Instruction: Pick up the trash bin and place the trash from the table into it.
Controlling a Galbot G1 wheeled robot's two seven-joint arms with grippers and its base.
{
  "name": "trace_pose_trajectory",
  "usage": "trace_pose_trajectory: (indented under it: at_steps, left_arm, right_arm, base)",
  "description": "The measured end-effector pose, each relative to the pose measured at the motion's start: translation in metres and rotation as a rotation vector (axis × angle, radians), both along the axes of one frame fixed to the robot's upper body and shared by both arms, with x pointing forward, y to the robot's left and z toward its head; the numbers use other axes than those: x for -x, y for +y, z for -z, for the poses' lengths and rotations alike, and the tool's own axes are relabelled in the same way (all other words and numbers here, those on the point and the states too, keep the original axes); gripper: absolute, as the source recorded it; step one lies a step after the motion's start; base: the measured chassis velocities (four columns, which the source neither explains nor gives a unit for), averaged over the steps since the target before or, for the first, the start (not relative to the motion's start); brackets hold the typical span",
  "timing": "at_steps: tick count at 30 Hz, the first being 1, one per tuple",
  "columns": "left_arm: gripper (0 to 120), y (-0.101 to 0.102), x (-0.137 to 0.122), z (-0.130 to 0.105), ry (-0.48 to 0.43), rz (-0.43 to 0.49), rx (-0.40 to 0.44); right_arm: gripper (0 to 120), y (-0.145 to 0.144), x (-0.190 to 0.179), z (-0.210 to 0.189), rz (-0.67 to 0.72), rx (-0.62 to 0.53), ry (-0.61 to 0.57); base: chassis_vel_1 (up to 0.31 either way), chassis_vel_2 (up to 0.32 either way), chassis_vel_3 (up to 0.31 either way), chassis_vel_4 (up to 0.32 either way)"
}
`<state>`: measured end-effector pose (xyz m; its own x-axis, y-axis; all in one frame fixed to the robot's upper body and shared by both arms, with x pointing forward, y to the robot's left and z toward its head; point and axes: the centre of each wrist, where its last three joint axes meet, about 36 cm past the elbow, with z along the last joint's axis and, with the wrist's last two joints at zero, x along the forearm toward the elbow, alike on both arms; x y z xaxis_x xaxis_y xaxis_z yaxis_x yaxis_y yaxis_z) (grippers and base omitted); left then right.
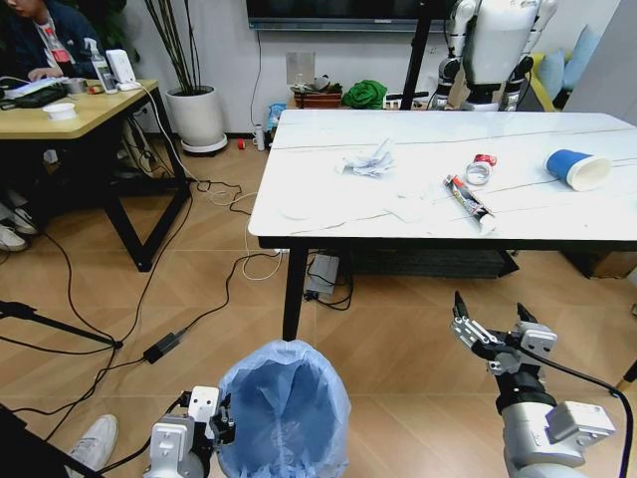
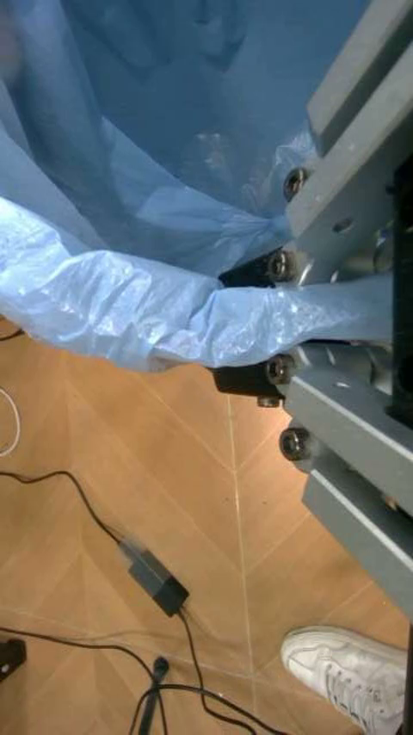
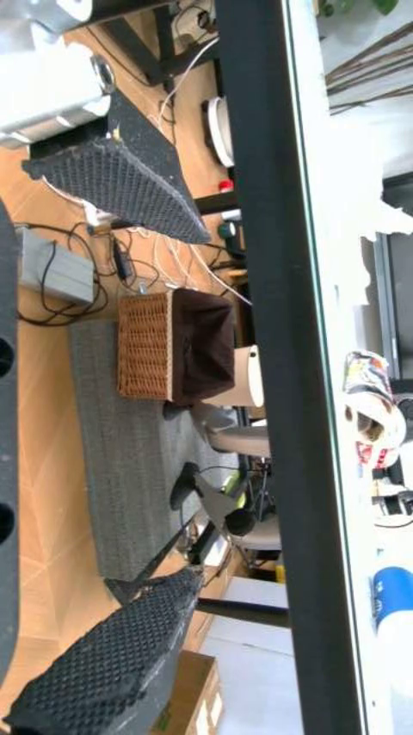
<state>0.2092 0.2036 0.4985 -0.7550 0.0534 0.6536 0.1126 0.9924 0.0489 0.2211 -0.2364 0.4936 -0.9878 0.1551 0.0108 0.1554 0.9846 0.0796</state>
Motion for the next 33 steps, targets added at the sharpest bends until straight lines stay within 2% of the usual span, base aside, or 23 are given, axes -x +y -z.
trace_pose_trajectory:
  at_steps: [16, 26, 33]
  left_arm:
    - [0, -0.0006, 0.0001, 0.0, 0.005, 0.005, 0.013]
    - [0, -0.0022, 0.0004, 0.0001, 0.042, -0.029, 0.06]
    - [0, -0.0004, -0.0006, -0.0003, 0.042, -0.044, 0.054]
  right_arm:
    - [100, 0.0, 0.0002, -0.001, 0.0, 0.0, -0.002]
    - [100, -0.0002, -0.0005, 0.0016, 0.0, 0.0, 0.004]
    - [100, 0.0, -0.0007, 0.003, -0.001, 0.0, 0.008]
  base:
    - [0.0, 0.0, 0.0, 0.0]
    - [0.0, 0.0, 0.0, 0.0]
    - [0.0, 0.0, 0.0, 0.0]
